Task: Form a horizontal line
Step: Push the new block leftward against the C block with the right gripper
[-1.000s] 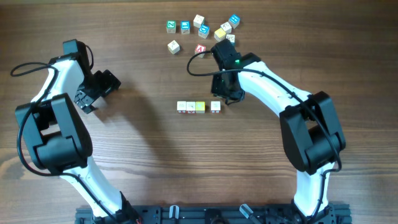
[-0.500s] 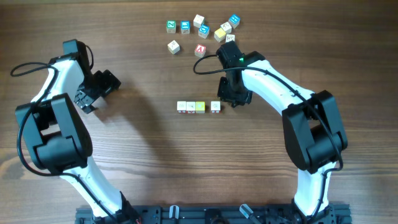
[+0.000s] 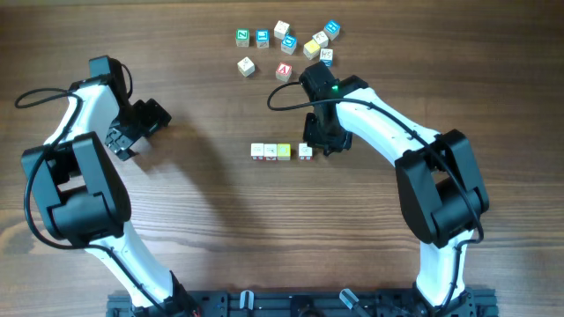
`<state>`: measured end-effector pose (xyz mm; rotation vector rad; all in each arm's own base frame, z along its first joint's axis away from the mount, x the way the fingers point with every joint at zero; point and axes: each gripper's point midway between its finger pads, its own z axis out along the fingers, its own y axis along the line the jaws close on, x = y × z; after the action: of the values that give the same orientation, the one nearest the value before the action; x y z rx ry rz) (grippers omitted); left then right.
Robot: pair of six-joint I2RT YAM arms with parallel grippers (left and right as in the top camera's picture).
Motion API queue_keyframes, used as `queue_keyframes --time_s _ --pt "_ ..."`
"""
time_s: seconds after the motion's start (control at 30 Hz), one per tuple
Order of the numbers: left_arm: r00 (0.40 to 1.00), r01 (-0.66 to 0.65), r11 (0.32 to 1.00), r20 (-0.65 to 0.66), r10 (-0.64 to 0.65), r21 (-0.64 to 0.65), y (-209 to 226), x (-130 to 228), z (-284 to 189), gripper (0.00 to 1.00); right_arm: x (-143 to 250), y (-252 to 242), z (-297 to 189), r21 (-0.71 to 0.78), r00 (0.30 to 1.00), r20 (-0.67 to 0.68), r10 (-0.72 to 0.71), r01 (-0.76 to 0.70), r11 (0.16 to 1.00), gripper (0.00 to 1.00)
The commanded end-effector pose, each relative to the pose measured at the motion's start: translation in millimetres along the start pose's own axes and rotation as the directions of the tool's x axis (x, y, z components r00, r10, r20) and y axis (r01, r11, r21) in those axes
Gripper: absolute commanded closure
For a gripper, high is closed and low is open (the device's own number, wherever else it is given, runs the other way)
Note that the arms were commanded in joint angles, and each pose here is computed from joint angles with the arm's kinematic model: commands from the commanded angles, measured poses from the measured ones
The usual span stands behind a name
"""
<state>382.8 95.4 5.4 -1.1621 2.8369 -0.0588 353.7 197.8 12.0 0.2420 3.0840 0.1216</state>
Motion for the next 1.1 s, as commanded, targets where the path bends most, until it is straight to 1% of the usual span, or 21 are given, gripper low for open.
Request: queue_keyframes --time_s 0.0,0.5,0.83,0.9,0.93,1.07 --pt "1.0 0.0 1.0 -0.016 0.0 0.0 1.4 2.1 4.6 0.0 3.5 0.6 -0.7 0.0 1.0 -0.004 -0.001 0.001 1.0 0.69" --pt "1.0 0.0 1.0 -0.016 0.0 0.0 1.3 2.1 4.6 0.0 6.4 4.1 -0.8 -0.02 1.0 -0.019 -0.002 0.002 1.0 0.69" --pt "1.0 0.0 1.0 -0.016 0.0 0.0 1.4 2.1 4.6 0.0 -0.3 -4.7 -1.0 0.031 1.0 0.019 -0.002 0.001 1.0 0.69" --pt "1.0 0.0 1.0 -0.016 0.0 0.0 1.3 2.1 4.6 0.0 2.7 -0.9 -0.7 0.009 1.0 0.002 -0.018 0.018 1.0 0.69" --pt "1.0 0.0 1.0 -0.016 0.0 0.0 1.3 2.1 4.6 0.0 6.1 5.2 -0.7 -0.022 0.999 -0.016 -0.05 0.049 0.999 0.7" --pt "1.0 0.0 1.0 -0.016 0.0 0.0 1.3 2.1 4.6 0.0 10.4 10.8 -1.0 -0.055 0.998 -0.037 -0.057 0.055 0.997 0.7"
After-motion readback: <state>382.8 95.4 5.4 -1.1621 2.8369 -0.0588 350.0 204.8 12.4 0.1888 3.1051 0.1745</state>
